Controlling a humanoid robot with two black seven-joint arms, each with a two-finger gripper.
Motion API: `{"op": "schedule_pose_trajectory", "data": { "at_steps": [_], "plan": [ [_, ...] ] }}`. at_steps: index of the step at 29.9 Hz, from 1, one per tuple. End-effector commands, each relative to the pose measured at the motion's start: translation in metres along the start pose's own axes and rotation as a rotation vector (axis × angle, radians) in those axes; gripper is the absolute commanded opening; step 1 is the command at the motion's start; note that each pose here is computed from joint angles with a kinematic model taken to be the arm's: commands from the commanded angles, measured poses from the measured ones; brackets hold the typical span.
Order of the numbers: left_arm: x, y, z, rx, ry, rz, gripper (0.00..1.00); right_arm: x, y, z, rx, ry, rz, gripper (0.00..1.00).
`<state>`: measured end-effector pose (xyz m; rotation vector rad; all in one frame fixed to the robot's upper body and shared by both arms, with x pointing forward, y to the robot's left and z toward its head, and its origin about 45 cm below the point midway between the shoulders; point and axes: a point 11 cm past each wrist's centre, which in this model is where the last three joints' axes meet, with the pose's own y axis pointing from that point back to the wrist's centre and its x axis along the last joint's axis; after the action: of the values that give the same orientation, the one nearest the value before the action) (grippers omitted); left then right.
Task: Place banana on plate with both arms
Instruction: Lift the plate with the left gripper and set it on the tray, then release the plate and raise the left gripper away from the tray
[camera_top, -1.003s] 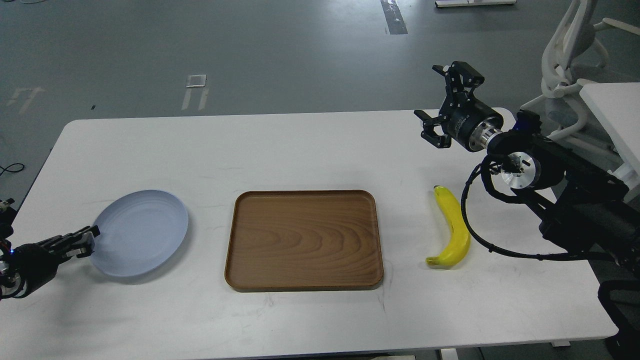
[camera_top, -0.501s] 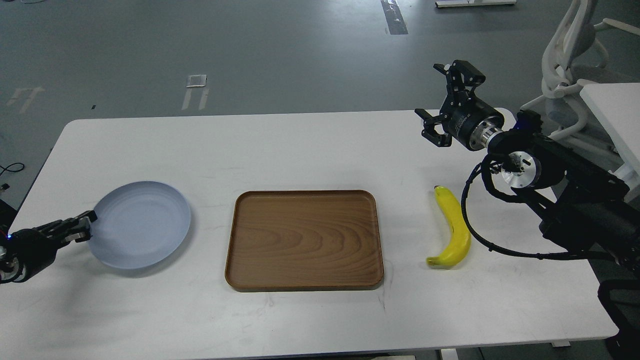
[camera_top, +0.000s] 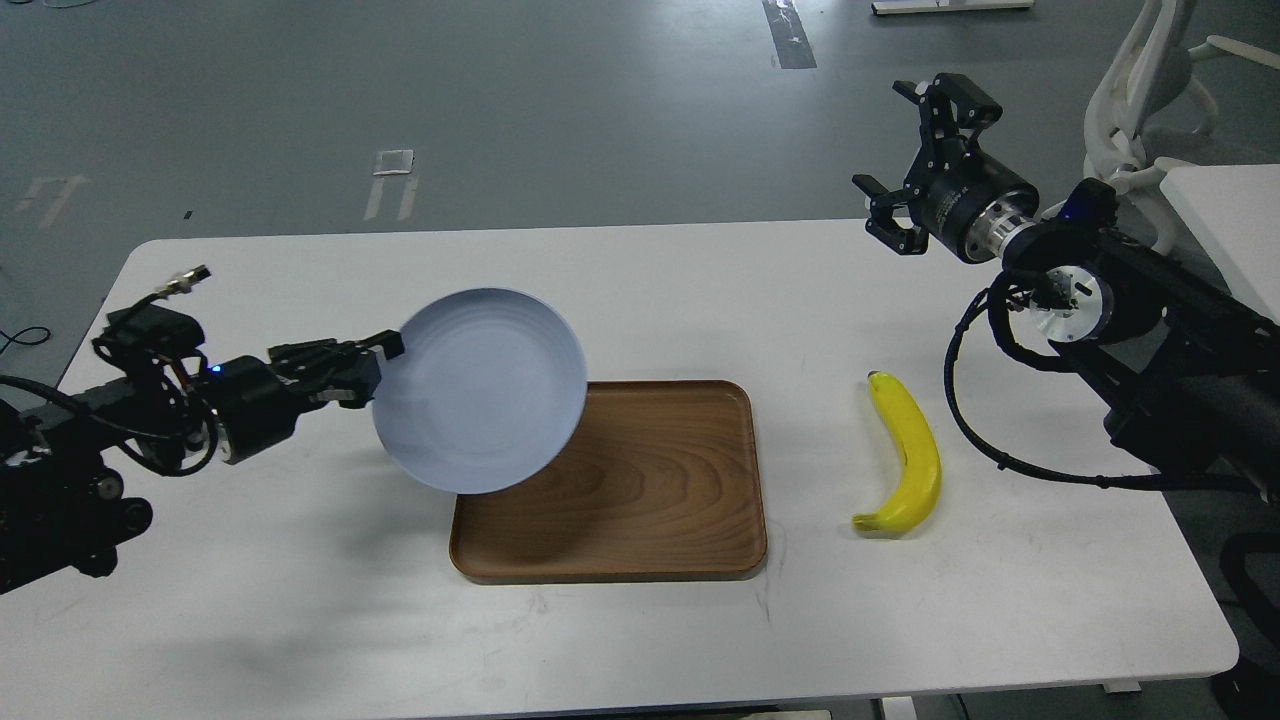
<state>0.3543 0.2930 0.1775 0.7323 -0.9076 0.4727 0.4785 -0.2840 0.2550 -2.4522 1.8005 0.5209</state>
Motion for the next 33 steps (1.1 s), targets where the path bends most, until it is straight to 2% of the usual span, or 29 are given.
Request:
{"op": "schedule_pose_trajectory", "data": {
  "at_steps": [1,8,13,33],
  "plan": [
    [-0.013,-0.034,0.020,-0.066,0.000,-0.078,0.00,0.003,0.002,-0.005,0.008,0.005,0.004,0.99],
    [-0.044,-0.066,0.017,-0.054,-0.061,-0.197,0.00,0.005,0.003,-0.008,0.011,0.009,-0.001,0.99],
    [-0.053,-0.075,0.021,-0.060,-0.070,-0.220,0.00,0.005,0.003,-0.008,0.011,0.009,-0.001,0.99],
    [-0.042,-0.092,0.028,-0.073,-0.099,-0.200,0.00,0.014,0.008,-0.010,0.009,0.018,0.014,0.99]
  ]
}}
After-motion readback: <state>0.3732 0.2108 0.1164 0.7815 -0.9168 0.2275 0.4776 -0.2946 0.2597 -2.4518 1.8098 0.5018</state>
